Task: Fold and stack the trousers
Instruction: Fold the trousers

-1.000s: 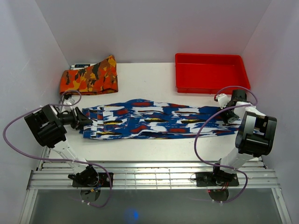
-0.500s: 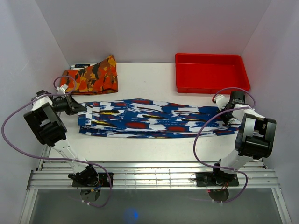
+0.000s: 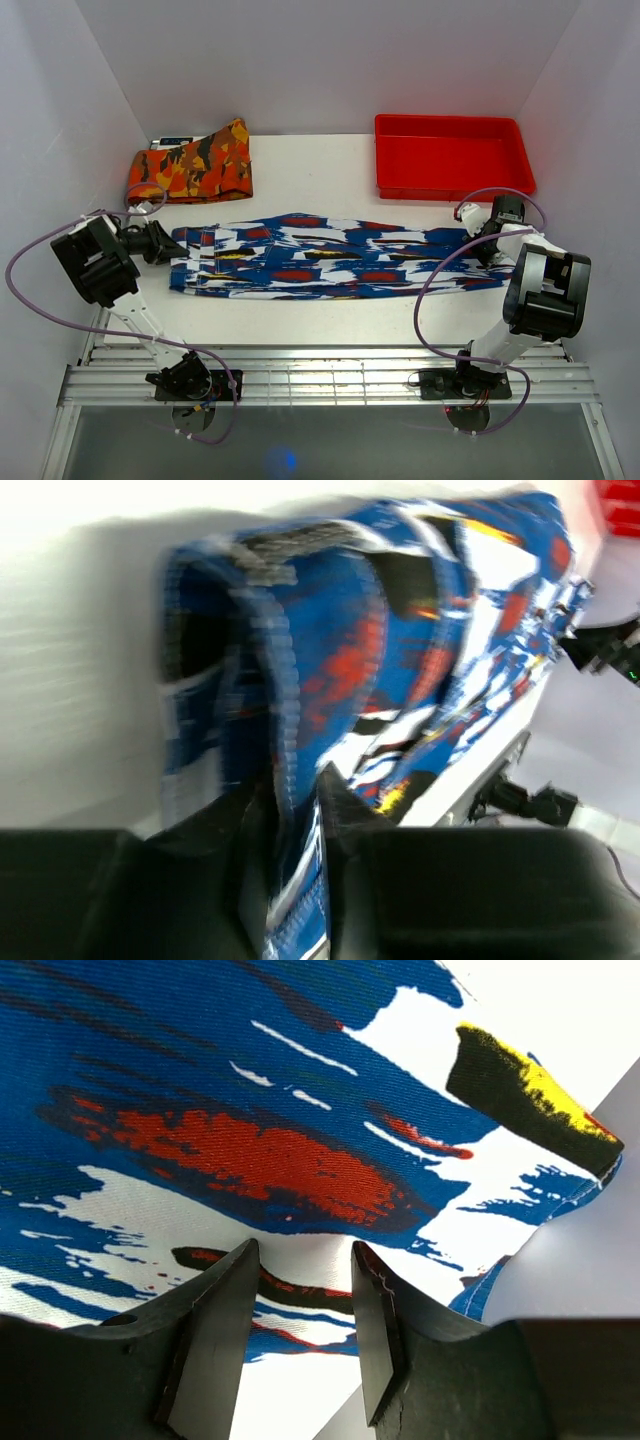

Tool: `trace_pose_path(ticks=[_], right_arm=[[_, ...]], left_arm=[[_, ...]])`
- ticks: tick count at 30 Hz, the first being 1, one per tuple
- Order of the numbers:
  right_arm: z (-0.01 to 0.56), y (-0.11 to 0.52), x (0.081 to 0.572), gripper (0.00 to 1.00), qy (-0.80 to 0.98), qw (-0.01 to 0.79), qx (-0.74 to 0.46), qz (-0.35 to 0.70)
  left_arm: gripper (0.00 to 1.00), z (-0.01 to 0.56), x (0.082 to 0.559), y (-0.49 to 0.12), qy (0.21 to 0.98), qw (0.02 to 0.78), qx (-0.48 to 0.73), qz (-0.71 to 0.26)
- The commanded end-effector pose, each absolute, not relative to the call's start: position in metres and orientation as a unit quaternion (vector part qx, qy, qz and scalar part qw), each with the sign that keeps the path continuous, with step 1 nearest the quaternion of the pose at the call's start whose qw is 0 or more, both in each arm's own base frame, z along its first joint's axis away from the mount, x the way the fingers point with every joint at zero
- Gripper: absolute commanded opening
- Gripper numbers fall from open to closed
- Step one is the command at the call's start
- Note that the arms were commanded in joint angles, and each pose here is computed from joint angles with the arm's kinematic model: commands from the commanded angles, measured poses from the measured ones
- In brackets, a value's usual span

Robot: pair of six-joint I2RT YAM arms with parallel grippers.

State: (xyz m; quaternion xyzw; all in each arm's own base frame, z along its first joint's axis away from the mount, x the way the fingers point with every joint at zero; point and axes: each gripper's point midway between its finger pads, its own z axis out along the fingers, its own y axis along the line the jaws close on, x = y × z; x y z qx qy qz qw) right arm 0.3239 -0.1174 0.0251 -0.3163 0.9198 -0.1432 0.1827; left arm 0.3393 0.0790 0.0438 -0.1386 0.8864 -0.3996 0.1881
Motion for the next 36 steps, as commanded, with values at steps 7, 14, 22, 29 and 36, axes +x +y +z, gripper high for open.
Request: trace_pose_path(ticks=[7,14,22,29,36], right_arm=[[0.019,-0.128,0.308,0.49,0.925,0.145,-0.316,-0.156],[0.025,-0.124,0.310,0.50,0.923,0.147,-0.319,-0.153],[0.036,-0.121,0.315,0.51,0.928,0.160,-0.304,-0.145],[0.098,-0.069,0.334,0.60,0.896,0.265,-0.355,-0.037],[0.133,0.017,0.297,0.54,0.836,0.277,-0.459,0.120]], left_arm=[[0.55,0.108,0.369,0.132,0.903,0.325,-0.007,-0.279],[0.61,0.164,0.334,0.070,0.865,0.330,0.266,-0.267],[0.57,0.132,0.286,-0.048,0.798,0.295,0.468,-0.239],[0.48,0.092,0.257,-0.116,0.749,0.232,0.579,-0.226],[0.34,0.043,0.262,-0.106,0.765,0.187,0.591,-0.174]])
